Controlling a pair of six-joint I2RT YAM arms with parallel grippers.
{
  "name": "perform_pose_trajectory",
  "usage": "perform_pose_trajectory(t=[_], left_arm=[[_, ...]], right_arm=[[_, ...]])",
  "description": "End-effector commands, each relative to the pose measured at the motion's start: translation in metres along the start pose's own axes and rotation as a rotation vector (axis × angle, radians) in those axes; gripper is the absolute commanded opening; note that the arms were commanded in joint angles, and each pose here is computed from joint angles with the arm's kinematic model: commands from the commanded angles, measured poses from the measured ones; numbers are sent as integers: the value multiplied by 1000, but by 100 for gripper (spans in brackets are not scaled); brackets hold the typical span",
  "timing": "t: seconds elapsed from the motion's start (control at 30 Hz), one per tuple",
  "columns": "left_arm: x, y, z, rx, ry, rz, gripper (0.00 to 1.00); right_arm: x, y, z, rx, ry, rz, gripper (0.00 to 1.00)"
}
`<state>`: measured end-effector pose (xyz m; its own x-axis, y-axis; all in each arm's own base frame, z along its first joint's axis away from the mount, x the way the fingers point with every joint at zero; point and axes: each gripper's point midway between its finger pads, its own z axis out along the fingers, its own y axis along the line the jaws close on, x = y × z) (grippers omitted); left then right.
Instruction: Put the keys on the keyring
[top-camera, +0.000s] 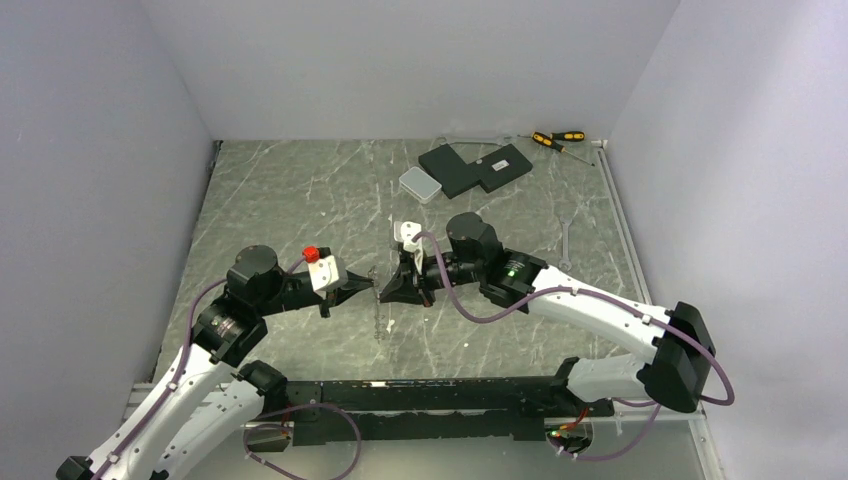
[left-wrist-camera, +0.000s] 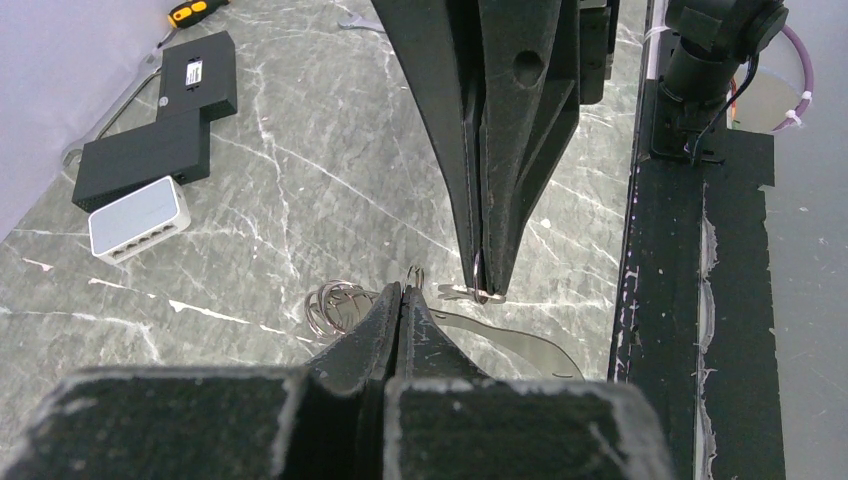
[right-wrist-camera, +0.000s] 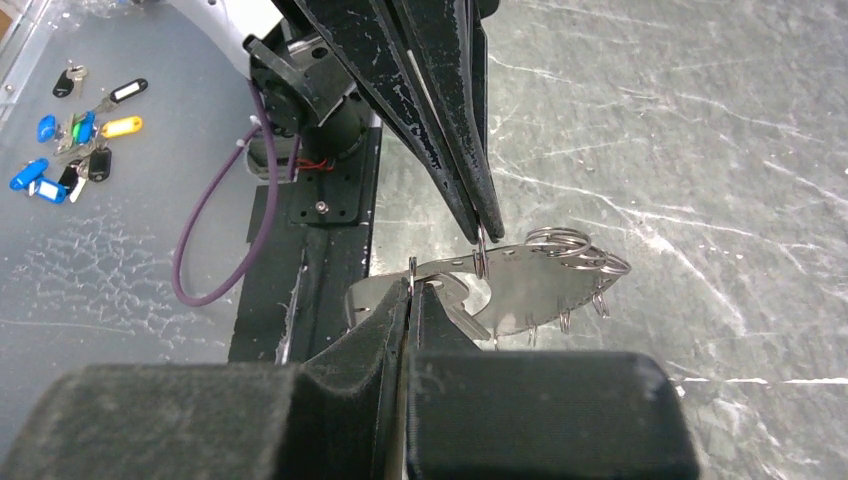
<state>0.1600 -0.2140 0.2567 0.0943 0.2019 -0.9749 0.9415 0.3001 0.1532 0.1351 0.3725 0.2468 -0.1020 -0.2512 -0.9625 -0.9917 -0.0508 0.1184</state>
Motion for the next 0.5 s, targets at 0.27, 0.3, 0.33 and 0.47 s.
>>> perform_pose_trajectory(t=[0.27, 0.3, 0.33, 0.47], left_arm=[[-18, 2, -2, -4, -47, 64, 0], [-18, 2, -2, -5, -46, 63, 0], [-18, 2, -2, -4, -47, 63, 0], [-18, 2, -2, -1, -48, 64, 0]], right_arm=[[-24, -4, 1, 15, -40, -25, 0], [-24, -5, 1, 16, -39, -25, 0], [-25, -5, 1, 18, -39, -26, 0], [-28, -8, 0, 43, -48, -26, 0]])
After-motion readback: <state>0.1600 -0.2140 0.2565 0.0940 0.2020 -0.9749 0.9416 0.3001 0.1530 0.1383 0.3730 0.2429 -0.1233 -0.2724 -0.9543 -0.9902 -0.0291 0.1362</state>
